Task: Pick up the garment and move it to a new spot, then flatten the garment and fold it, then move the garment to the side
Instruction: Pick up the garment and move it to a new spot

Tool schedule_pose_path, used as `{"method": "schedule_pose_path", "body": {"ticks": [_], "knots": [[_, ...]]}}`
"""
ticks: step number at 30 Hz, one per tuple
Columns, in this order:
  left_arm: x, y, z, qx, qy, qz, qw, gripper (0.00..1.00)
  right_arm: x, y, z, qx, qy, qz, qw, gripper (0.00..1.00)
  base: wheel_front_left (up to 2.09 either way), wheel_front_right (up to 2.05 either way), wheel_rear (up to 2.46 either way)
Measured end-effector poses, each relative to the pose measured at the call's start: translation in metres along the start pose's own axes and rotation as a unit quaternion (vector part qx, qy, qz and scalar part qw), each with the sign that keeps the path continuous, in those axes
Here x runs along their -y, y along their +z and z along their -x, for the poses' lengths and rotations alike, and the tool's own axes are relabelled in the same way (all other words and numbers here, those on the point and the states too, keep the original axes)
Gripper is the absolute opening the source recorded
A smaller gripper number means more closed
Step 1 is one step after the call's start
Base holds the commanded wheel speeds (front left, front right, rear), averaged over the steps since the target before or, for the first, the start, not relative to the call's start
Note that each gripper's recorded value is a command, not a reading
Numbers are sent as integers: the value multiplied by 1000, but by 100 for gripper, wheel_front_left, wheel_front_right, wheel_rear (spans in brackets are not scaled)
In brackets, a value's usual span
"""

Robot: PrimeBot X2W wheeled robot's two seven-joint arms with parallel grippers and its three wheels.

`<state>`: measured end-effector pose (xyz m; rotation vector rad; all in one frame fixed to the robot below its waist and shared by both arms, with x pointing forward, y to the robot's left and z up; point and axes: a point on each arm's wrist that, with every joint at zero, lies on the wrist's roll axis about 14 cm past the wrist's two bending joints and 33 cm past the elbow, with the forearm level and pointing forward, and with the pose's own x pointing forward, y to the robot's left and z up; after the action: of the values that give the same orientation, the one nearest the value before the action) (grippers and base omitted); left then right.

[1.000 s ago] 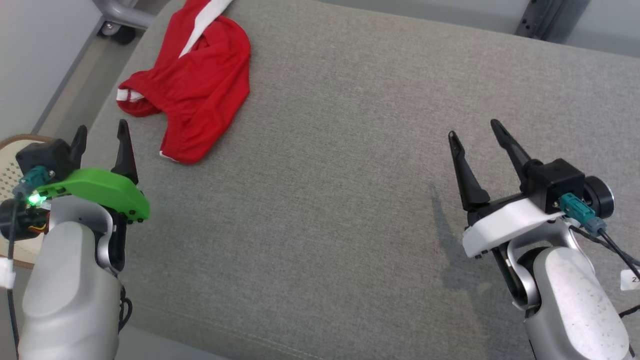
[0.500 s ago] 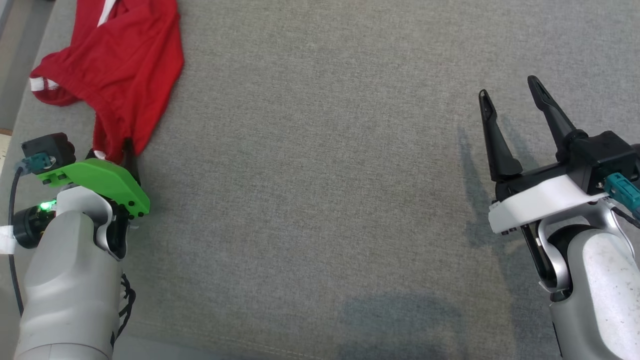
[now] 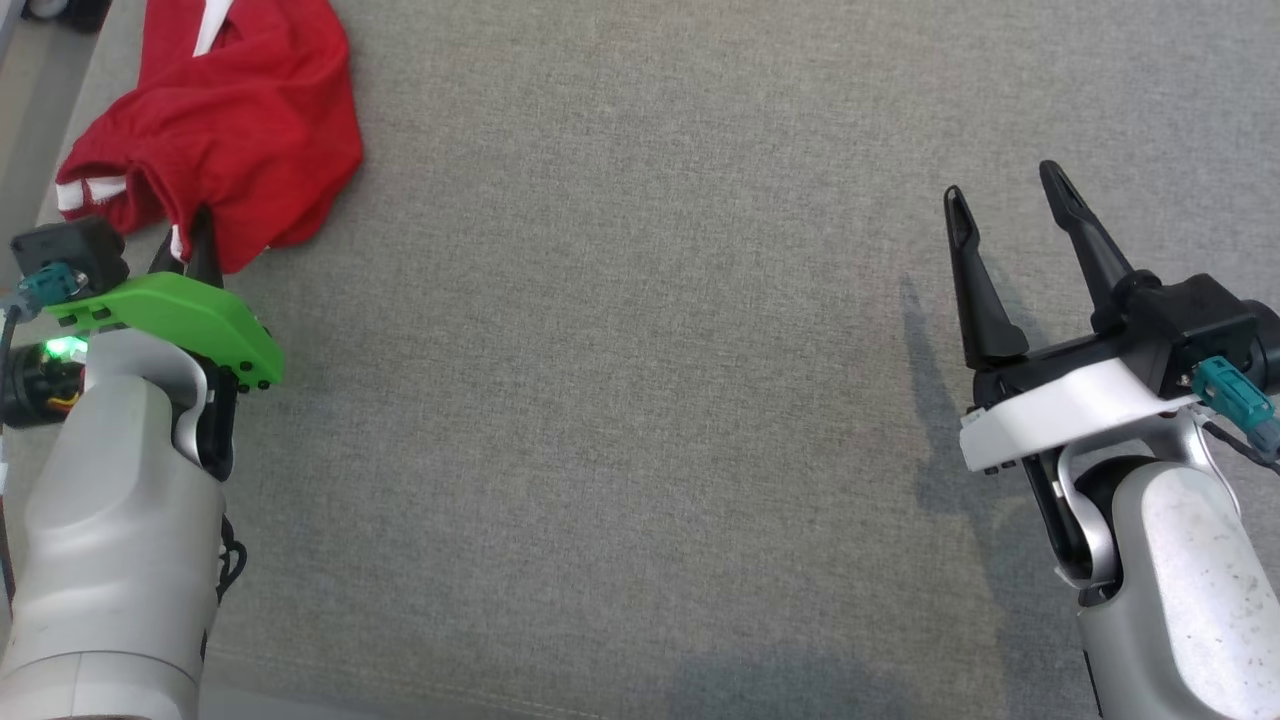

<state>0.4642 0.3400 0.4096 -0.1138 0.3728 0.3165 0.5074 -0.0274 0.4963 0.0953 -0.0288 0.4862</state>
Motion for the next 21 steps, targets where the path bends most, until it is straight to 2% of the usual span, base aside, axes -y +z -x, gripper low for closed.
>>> {"method": "schedule_pose_path", "body": {"ticks": [6, 11, 17, 21], "knots": [[14, 56, 8, 77, -36, -48, 995, 0, -4, 14, 13, 18, -10, -10, 1000, 100, 0, 0, 0], [46, 108, 22, 138, -87, -89, 983, 0, -2, 25, 36, 30, -29, -16, 999, 100, 0, 0, 0], [119, 162, 50, 199, -174, -143, 954, 0, 12, 29, 75, 34, -68, -28, 997, 100, 0, 0, 0], [182, 193, 78, 238, -245, -160, 926, 0, 26, 32, 102, 38, -99, -33, 994, 100, 0, 0, 0]]}}
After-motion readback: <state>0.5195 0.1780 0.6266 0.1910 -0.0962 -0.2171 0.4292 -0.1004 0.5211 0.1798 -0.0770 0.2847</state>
